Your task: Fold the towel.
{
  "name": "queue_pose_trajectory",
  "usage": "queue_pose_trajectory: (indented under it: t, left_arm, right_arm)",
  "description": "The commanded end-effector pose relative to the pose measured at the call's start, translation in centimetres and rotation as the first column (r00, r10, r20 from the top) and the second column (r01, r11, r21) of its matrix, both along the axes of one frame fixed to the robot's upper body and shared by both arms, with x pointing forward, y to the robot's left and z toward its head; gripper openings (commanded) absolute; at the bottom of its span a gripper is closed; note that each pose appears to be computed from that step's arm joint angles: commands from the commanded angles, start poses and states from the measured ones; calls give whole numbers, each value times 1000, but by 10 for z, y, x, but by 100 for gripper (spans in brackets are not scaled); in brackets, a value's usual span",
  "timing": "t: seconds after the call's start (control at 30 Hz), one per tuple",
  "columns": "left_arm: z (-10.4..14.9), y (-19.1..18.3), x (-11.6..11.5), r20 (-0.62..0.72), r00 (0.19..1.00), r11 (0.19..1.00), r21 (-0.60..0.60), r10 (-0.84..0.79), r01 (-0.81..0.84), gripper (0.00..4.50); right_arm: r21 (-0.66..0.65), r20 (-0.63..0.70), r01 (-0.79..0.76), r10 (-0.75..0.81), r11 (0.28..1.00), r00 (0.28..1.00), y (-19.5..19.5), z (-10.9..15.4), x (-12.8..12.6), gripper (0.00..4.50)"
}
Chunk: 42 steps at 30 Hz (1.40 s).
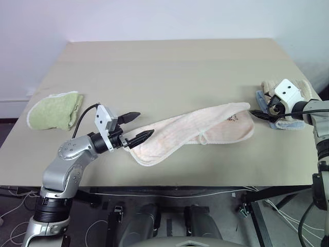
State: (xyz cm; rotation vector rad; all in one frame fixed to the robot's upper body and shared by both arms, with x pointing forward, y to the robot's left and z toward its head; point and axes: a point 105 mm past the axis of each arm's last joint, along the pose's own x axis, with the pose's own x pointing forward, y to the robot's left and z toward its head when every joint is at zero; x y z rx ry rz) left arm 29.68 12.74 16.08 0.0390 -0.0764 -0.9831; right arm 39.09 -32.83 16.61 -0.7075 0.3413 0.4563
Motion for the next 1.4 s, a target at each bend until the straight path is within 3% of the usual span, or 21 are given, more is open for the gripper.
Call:
queue_pose_trajectory:
  t: [0.03, 0.33, 0.53, 0.9, 1.2, 1.33, 1.4]
  left_arm:
    - [4, -3, -2, 42, 999, 1000, 9, -12, 12, 449]
    - [0, -3, -7, 46, 999, 1000, 2, 23, -23, 449]
    - [-2, -3, -9, 44, 998, 999, -1, 51, -51, 449]
    - [-3, 0, -6, 55, 994, 995, -8, 96, -96, 449]
    - [-5, 4, -6, 58, 990, 992, -14, 126, -125, 449]
    - [-6, 5, -7, 60, 989, 991, -15, 137, -136, 449]
    - [-7, 6, -8, 60, 988, 990, -15, 143, -143, 450]
  right_arm:
    - [-99, 63, 34, -28, 995, 998, -4, 15, 10, 450]
    - [-160, 72, -39, 51, 986, 996, 17, 16, 22, 450]
    - [-120, 88, -75, 86, 990, 992, 33, 20, 29, 450]
    - [-328, 54, -82, 105, 941, 993, 32, 3, 32, 450]
    - [-285, 152, -93, 141, 954, 978, 52, 18, 43, 450]
    - [-342, 134, -99, 153, 934, 979, 54, 13, 44, 450]
    - [-323, 127, -110, 158, 940, 979, 57, 11, 45, 412]
